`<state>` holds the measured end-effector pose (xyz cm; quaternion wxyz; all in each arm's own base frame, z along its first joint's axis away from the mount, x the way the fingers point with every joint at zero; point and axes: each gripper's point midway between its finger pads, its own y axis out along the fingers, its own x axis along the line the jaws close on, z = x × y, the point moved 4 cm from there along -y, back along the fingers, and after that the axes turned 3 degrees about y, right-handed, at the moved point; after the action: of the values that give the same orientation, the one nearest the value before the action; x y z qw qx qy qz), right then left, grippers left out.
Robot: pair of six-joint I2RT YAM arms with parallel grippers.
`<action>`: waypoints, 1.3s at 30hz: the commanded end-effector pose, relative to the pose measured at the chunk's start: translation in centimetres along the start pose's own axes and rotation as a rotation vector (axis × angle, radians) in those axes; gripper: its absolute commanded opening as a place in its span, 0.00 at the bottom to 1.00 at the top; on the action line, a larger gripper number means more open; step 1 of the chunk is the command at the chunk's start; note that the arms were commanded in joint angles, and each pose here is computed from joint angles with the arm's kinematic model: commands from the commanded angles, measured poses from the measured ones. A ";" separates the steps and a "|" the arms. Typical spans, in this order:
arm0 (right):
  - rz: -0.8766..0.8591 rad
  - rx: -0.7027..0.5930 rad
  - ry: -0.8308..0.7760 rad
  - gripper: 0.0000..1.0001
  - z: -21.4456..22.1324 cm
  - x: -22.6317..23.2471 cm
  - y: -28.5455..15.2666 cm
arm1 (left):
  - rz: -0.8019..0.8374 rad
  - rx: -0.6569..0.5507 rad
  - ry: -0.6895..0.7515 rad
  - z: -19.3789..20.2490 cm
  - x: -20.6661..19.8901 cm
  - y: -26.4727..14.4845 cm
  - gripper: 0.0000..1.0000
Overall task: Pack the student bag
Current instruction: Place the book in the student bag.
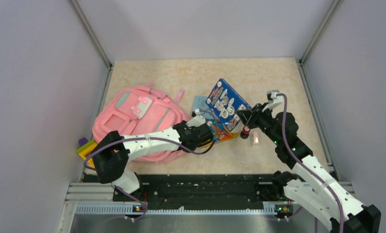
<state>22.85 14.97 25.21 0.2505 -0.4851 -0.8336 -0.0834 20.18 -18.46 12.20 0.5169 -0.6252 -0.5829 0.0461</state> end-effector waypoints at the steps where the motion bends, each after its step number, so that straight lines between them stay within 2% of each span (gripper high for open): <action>1: -0.104 -0.150 0.009 0.00 -3.8 2.5 -0.5 | -0.146 -0.056 -0.009 -1.8 2.7 -1.3 0.23; 3: -0.116 -0.147 0.018 0.00 -3.8 2.7 -0.6 | -0.156 -0.089 -0.033 -2.7 3.7 -2.3 0.11; 6: -0.117 -0.138 0.041 0.00 -3.8 2.8 -0.7 | -0.149 -0.165 -0.091 -4.4 5.8 -4.5 0.00; 11: -0.198 -0.087 0.138 0.00 -2.9 4.0 -0.7 | -0.118 -0.297 -0.167 -6.5 9.9 -8.6 0.00; 15: -0.335 -0.023 0.324 0.00 -1.4 5.7 -0.7 | -0.112 -0.384 -0.218 -7.2 13.2 -11.2 0.00; 20: -0.364 0.029 0.447 0.00 0.7 6.4 -0.1 | -0.130 -0.476 -0.253 -7.2 15.9 -12.9 0.00; 25: -0.434 0.085 0.477 0.00 2.0 9.3 0.8 | -0.140 -0.610 -0.270 -6.8 17.2 -13.4 0.00; 29: -0.465 0.151 0.461 0.00 3.1 12.1 2.1 | -0.136 -0.768 -0.366 -6.5 17.7 -13.5 0.00; 39: -0.614 0.261 0.493 0.00 4.5 17.6 5.0 | -0.102 -0.835 -0.423 -5.5 17.7 -13.3 0.00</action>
<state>18.50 30.27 21.37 0.5054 -0.2420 -0.8261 -0.0597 20.09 -10.35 29.92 0.2015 -0.7141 -0.6621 -0.1053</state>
